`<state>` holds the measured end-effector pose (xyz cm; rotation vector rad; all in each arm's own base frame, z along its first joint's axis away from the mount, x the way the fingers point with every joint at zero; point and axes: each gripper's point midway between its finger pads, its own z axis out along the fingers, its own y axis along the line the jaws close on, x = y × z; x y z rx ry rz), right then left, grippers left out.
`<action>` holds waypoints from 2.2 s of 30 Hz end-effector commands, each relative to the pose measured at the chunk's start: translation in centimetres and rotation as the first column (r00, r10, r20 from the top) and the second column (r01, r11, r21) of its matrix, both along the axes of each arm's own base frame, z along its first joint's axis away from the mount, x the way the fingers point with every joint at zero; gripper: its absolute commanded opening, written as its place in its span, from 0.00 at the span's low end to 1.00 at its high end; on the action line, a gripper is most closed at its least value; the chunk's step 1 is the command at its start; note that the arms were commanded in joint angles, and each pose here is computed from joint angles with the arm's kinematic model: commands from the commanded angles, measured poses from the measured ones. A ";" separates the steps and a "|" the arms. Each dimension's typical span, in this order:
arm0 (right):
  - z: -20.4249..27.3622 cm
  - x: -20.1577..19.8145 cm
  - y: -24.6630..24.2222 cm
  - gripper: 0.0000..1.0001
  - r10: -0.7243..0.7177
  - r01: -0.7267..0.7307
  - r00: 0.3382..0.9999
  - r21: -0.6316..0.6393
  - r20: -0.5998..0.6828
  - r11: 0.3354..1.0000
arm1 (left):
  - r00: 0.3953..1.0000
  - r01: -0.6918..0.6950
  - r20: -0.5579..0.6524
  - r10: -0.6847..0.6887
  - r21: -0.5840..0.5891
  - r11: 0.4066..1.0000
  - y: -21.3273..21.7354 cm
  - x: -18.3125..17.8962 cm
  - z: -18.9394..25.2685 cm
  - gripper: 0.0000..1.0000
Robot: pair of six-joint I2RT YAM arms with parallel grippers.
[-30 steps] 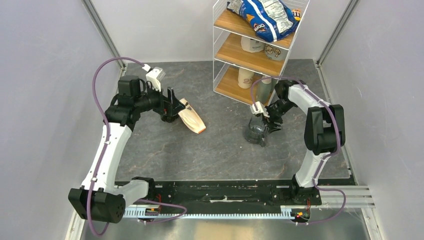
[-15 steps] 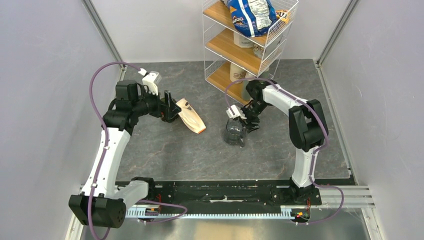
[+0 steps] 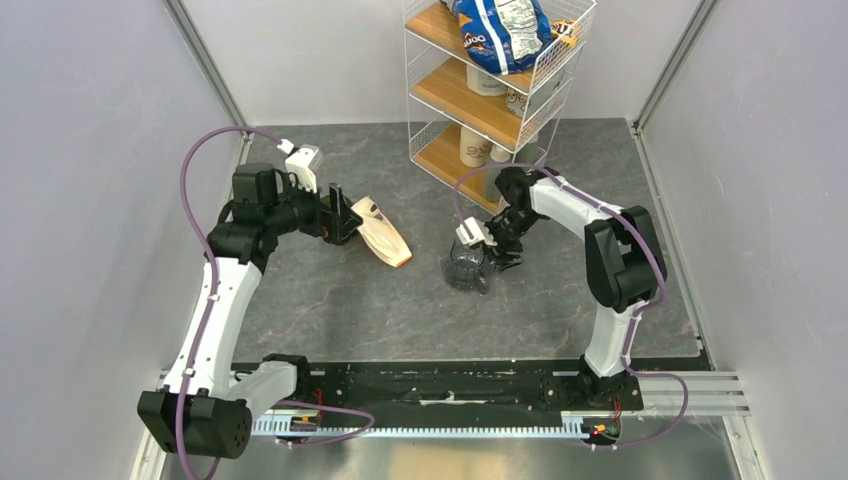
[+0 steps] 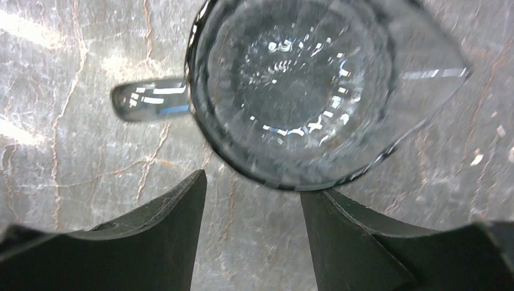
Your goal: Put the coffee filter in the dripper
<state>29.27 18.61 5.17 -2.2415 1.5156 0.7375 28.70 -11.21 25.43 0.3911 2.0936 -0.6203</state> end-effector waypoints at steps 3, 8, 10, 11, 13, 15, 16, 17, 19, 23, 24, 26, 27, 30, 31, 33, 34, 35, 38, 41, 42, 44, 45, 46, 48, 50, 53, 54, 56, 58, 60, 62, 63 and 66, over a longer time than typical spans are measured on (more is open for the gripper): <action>1.3 1.2 4.5 0.66 0.125 -0.129 0.989 0.046 0.082 0.991 | 0.998 0.018 0.068 -0.017 -0.011 1.000 -0.2 0.1 1.2 0.93; 2.1 2.1 7.1 0.66 0.166 -0.174 0.978 0.053 0.123 0.983 | 0.998 0.003 0.058 -0.001 -0.034 0.999 -0.2 -0.3 1.5 0.93; 3.1 3.2 6.6 0.66 0.120 -0.126 0.983 0.035 0.142 0.991 | 0.998 -0.001 0.060 0.003 -0.034 0.999 -0.2 -0.3 1.6 0.93; 4.0 3.6 5.9 0.67 0.091 -0.097 0.985 0.037 0.146 0.995 | 0.998 -0.004 0.062 0.006 -0.031 1.000 -0.1 -0.3 1.6 0.93; 5.9 4.0 4.1 0.68 0.028 -0.034 0.990 0.039 0.139 0.999 | 0.998 -0.010 0.067 0.012 -0.027 1.000 0.0 -0.2 1.6 0.93; 7.6 3.8 1.6 0.69 -0.032 0.027 0.989 0.037 0.142 0.999 | 0.998 -0.035 0.060 0.036 -0.022 0.999 0.3 0.0 1.4 0.94; 8.0 3.5 0.3 0.69 -0.070 0.066 0.989 0.031 0.131 0.997 | 0.997 -0.055 0.052 0.056 -0.019 0.998 0.6 0.1 1.2 0.94; 8.8 3.1 -0.8 0.69 -0.100 0.097 0.987 0.029 0.127 0.995 | 0.996 -0.074 0.039 0.075 -0.018 0.997 0.9 0.2 1.0 0.95; 9.9 1.4 -2.3 0.70 -0.167 0.165 0.983 0.025 0.082 0.986 | 0.996 -0.086 0.015 0.086 -0.019 0.996 1.4 0.2 0.7 0.97; 11.8 -2.1 -2.7 0.77 -0.359 0.360 0.933 0.049 -0.020 0.932 | 0.972 -0.183 -0.150 0.181 0.004 0.983 4.5 0.3 -1.2 1.00; 12.7 -2.8 -2.5 0.81 -0.425 0.427 0.904 0.069 -0.046 0.901 | 0.960 -0.190 -0.210 0.186 0.001 0.982 5.3 0.3 -1.9 0.99; 13.8 -3.6 -2.2 0.94 -0.547 0.555 0.831 0.087 -0.098 0.827 | 0.935 -0.251 -0.268 0.232 -0.038 0.967 7.1 0.6 -2.3 0.98; 14.2 -3.7 -2.2 0.97 -0.588 0.597 0.801 0.096 -0.110 0.796 | 0.917 -0.305 -0.283 0.280 -0.048 0.951 8.3 1.1 -2.5 0.98; 15.5 -4.8 -2.5 0.97 -0.679 0.693 0.720 0.119 -0.144 0.711 | 0.870 -0.400 -0.330 0.366 -0.041 0.916 10.4 2.5 -3.9 0.87; 15.7 -5.1 -2.6 0.97 -0.711 0.726 0.688 0.124 -0.149 0.677 | 0.859 -0.422 -0.338 0.385 -0.040 0.906 10.9 3.1 -4.4 0.84; 15.9 -5.4 -3.2 0.97 -0.765 0.779 0.627 0.131 -0.148 0.614 | 0.835 -0.462 -0.357 0.419 -0.039 0.886 11.6 4.5 -5.5 0.78; 15.8 -5.5 -3.5 0.97 -0.794 0.808 0.589 0.132 -0.148 0.574 | 0.824 -0.478 -0.365 0.433 -0.039 0.877 11.9 5.0 -6.0 0.76; 15.7 -5.5 -4.0 0.97 -0.830 0.842 0.538 0.134 -0.146 0.522 | 0.814 -0.490 -0.379 0.441 -0.039 0.871 12.2 5.5 -6.7 0.74; 16.0 -5.7 -4.8 0.97 -0.875 0.883 0.464 0.149 -0.137 0.445 | 0.837 -0.468 -0.365 0.407 -0.092 0.879 11.7 5.9 -7.7 0.69; 16.4 -6.0 -5.1 0.97 -0.890 0.897 0.435 0.151 -0.138 0.416 | 0.870 -0.447 -0.285 0.402 -0.113 0.887 11.0 4.4 -8.0 0.68; 16.5 -6.1 -5.3 0.97 -0.893 0.900 0.428 0.149 -0.136 0.409 | 0.870 -0.453 -0.270 0.413 -0.108 0.885 10.8 3.8 -8.0 0.67; 16.6 -6.1 -5.5 0.97 -0.900 0.907 0.415 0.145 -0.132 0.396 | 0.847 -0.489 -0.285 0.448 -0.090 0.868 10.7 2.7 -9.2 0.67; 16.6 -6.2 -5.5 0.97 -0.902 0.908 0.412 0.143 -0.130 0.394 | 0.836 -0.507 -0.287 0.468 -0.077 0.858 10.7 2.4 -9.7 0.67; 16.7 -6.2 -5.6 0.97 -0.904 0.910 0.408 0.142 -0.130 0.390 | 0.821 -0.528 -0.290 0.492 -0.058 0.847 10.6 2.3 -10.5 0.67; 16.7 -6.4 -5.6 0.97 -0.902 0.909 0.411 0.139 -0.134 0.394 | 0.804 -0.554 -0.284 0.522 -0.039 0.831 10.4 2.5 -11.6 0.67; 16.4 -6.7 -5.7 0.97 -0.899 0.906 0.418 0.123 -0.129 0.404 | 0.799 -0.564 -0.279 0.533 -0.039 0.825 9.7 3.0 -12.2 0.66; 15.8 -7.0 -6.0 0.97 -0.899 0.905 0.423 0.090 -0.112 0.415 | 0.816 -0.552 -0.217 0.536 -0.016 0.834 8.0 4.0 -12.5 0.65; 15.6 -7.1 -6.2 0.97 -0.900 0.906 0.422 0.081 -0.105 0.415 | 0.816 -0.556 -0.195 0.544 -0.007 0.831 7.8 4.3 -12.6 0.65; 15.5 -7.2 -6.5 0.97 -0.902 0.907 0.421 0.068 -0.095 0.416 | 0.815 -0.565 -0.162 0.557 -0.004 0.825 7.6 5.4 -12.7 0.65; 15.6 -7.4 -6.6 0.97 -0.901 0.905 0.425 0.067 -0.091 0.420 | 0.819 -0.559 -0.152 0.553 0.005 0.829 6.8 6.2 -12.9 0.64; 15.7 -7.5 -6.6 0.97 -0.901 0.905 0.425 0.066 -0.090 0.421 | 0.802 -0.579 -0.162 0.575 0.022 0.815 7.0 6.8 -13.5 0.62; 15.8 -7.6 -6.6 0.97 -0.900 0.904 0.426 0.070 -0.089 0.421 | 0.789 -0.592 -0.177 0.588 0.035 0.805 7.2 7.2 -14.2 0.61; 15.9 -7.5 -6.6 0.97 -0.901 0.905 0.424 0.072 -0.088 0.419 | 0.786 -0.595 -0.182 0.591 0.035 0.803 7.2 7.4 -14.4 0.60; 16.0 -7.3 -6.6 0.97 -0.903 0.907 0.420 0.075 -0.088 0.415 | 0.785 -0.596 -0.189 0.590 0.031 0.803 6.9 7.9 -14.9 0.59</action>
